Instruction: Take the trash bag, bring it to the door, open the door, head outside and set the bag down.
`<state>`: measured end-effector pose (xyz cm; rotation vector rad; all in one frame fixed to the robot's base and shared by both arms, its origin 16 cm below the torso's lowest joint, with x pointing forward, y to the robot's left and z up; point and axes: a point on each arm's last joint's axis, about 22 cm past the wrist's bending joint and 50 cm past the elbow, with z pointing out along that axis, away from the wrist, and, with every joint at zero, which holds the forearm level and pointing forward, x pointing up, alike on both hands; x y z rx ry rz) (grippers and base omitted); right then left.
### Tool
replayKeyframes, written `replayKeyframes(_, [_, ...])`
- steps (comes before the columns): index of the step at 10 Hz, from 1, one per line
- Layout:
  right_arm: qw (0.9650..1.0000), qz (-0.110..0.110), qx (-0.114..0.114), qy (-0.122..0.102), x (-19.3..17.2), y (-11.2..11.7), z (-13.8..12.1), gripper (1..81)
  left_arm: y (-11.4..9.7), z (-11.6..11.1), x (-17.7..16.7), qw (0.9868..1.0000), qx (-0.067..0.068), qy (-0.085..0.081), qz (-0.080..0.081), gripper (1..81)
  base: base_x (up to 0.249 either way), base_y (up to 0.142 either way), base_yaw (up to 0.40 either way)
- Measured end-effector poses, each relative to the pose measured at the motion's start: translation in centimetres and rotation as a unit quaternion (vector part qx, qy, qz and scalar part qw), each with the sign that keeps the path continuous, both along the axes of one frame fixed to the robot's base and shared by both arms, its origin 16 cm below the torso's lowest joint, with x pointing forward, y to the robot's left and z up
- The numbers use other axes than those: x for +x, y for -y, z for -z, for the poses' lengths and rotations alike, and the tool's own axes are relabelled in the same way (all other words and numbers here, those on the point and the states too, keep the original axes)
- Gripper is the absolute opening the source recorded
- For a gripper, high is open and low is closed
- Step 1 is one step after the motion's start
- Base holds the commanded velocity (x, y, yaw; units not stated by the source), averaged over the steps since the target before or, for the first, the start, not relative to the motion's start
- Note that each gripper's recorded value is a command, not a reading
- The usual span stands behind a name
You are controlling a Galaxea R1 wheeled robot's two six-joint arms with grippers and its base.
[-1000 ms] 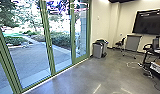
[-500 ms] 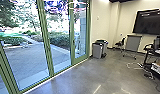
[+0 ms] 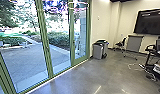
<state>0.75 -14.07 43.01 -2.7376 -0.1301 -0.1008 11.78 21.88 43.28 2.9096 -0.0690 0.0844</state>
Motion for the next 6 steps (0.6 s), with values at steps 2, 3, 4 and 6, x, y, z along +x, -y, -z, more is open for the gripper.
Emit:
replayKeyframes(2, [1.0000, 0.000, 0.000, 0.000, 0.06, 0.02, 0.00, 81.1, 0.00, -0.01, 0.05, 1.0000, 0.000, 0.000, 0.000, 1.0, 0.139, 0.000, 0.000])
replayKeyframes(3, [1.0000, 0.000, 0.000, 0.000, 0.03, 0.00, 0.00, 81.1, 0.00, -0.01, 0.05, 1.0000, 0.000, 0.001, 0.001, 1.0, 0.139, 0.000, 0.000])
replayKeyframes(4, [1.0000, 0.000, 0.000, 0.000, 0.03, 0.00, 0.00, 81.1, -0.01, -0.01, 0.04, 1.0000, 0.000, 0.000, 0.001, 1.0, 0.139, 0.000, 0.000])
replayKeyframes(6, [1.0000, 0.000, 0.000, 0.000, 0.03, 0.03, 0.01, 81.1, -0.01, 0.00, 0.04, 1.0000, 0.000, 0.001, 0.001, 1.0, 0.143, 0.000, 0.000])
